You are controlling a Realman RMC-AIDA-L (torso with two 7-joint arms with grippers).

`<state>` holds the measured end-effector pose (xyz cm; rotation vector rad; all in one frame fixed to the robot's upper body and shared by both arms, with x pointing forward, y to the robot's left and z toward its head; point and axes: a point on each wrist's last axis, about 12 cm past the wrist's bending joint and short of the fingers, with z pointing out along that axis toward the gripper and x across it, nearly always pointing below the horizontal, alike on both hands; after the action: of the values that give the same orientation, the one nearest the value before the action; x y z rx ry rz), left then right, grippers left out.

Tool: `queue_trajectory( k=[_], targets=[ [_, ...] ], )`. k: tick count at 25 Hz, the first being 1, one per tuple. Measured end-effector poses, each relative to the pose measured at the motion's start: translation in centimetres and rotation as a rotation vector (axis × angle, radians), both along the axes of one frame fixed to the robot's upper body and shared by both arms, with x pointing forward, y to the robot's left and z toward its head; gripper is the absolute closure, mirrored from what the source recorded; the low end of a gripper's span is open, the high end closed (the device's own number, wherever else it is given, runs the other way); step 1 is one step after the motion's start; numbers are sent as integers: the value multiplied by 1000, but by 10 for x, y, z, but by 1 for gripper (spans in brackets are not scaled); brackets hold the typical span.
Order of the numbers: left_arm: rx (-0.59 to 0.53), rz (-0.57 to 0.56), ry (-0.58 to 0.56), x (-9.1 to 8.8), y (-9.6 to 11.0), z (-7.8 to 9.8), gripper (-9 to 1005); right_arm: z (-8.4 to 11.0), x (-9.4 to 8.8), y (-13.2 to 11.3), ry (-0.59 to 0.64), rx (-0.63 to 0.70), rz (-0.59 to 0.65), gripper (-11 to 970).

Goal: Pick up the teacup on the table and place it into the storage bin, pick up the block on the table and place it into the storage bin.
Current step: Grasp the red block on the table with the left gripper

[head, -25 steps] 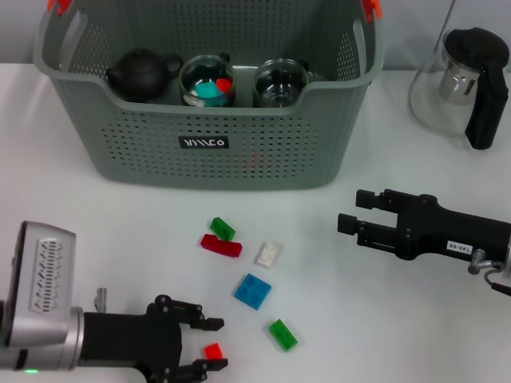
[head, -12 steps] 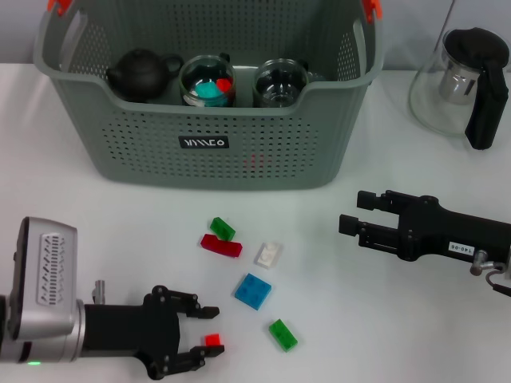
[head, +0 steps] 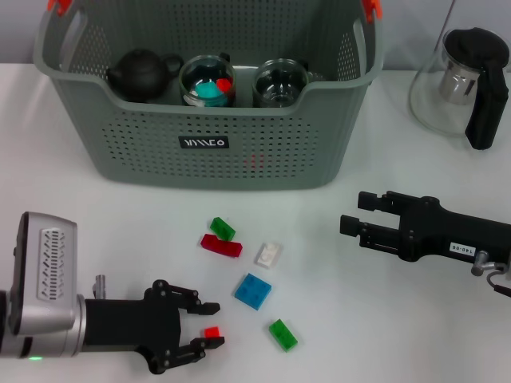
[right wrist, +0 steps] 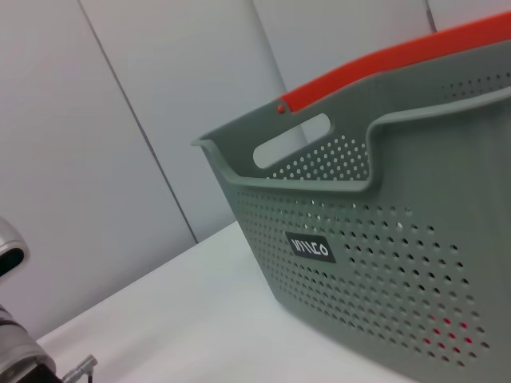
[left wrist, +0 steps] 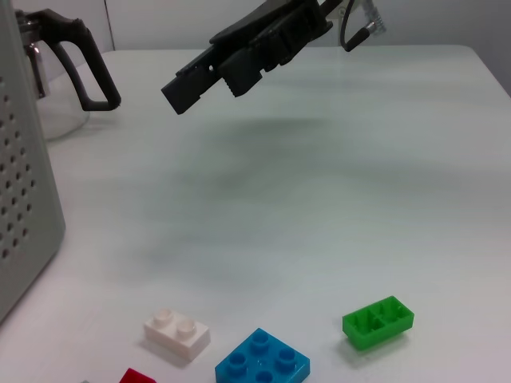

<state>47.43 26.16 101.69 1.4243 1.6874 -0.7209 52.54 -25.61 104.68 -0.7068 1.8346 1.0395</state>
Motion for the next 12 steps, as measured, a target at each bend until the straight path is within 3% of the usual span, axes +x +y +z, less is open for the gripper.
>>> queue_trajectory(
  k=[6,12],
  targets=[
    [9,-3,5,-1,0,-1,604,0,0,0,1,1,-1,244],
    [9,-4,6,-1,0,-2,603,0,1,0,1,1,0,244]
  ],
)
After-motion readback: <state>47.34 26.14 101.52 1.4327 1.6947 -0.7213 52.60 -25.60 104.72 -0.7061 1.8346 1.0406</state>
